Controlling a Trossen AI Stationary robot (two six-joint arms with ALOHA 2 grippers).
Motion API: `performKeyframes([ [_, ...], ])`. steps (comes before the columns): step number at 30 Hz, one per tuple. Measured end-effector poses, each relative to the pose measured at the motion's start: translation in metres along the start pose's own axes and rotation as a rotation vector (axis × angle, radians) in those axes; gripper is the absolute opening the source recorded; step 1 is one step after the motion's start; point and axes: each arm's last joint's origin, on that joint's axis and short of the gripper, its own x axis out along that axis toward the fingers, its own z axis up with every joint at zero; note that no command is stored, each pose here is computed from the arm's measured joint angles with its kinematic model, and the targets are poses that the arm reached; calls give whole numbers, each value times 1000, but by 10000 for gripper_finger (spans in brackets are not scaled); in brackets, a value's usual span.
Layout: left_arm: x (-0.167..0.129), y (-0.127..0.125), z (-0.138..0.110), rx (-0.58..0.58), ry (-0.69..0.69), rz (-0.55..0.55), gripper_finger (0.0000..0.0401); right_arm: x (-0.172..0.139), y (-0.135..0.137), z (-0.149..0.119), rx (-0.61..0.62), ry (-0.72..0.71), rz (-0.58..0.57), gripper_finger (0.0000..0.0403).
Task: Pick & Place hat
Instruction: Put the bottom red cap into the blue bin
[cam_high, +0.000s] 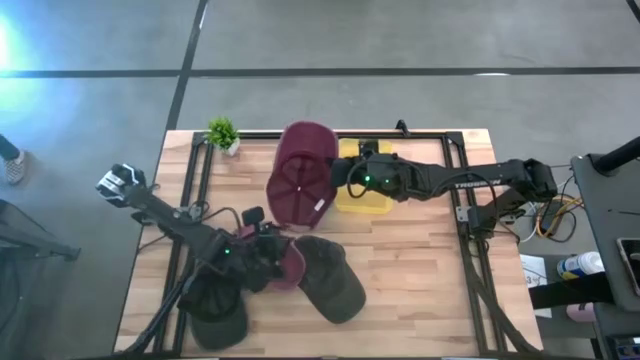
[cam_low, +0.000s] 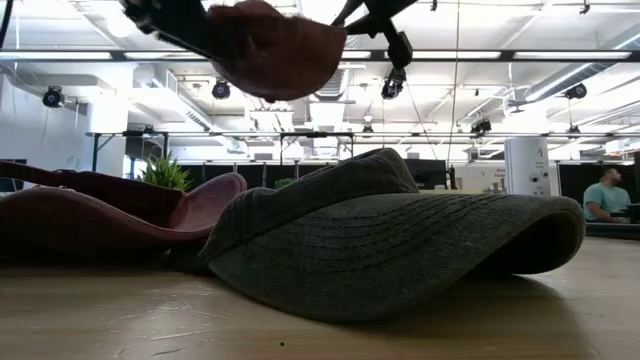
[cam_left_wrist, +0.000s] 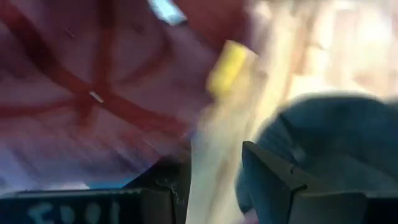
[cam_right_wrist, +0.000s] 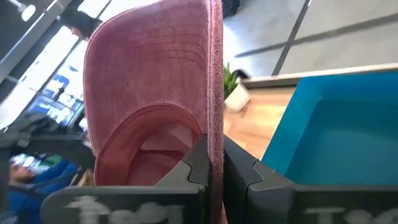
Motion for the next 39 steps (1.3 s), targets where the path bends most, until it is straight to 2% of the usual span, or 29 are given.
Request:
performKeyframes([
  [7, 21, 21, 11, 7, -37, 182, 138, -8, 7, -13, 29, 65, 35, 13],
  [11, 22, 26, 26, -17, -65, 190, 138, -10, 5, -22, 31, 127, 11, 13],
  [15, 16, 24, 40, -14, -106, 163, 138, -10, -2, -25, 6, 109, -73, 13],
  [18, 12, 22, 45, -37, -113, 123, 138, -10, -3, -24, 8, 80, -90, 13],
  [21, 11, 19, 43, -98, -109, 92, 138, -11, -2, -26, 67, 80, -90, 13],
  [24, 13, 19, 40, -157, -103, 82, 138, -8, -1, -39, 112, 102, -90, 13],
  [29, 20, 14, 32, -139, -82, 91, 138, 13, -7, -67, 166, 236, -66, 13],
  [34, 27, 9, 22, -115, -50, 96, 138, 23, -9, -79, 198, 301, -68, 13],
  [39, 39, -1, 2, -118, 36, 34, 138, 26, -13, -90, 213, 347, -90, 13],
])
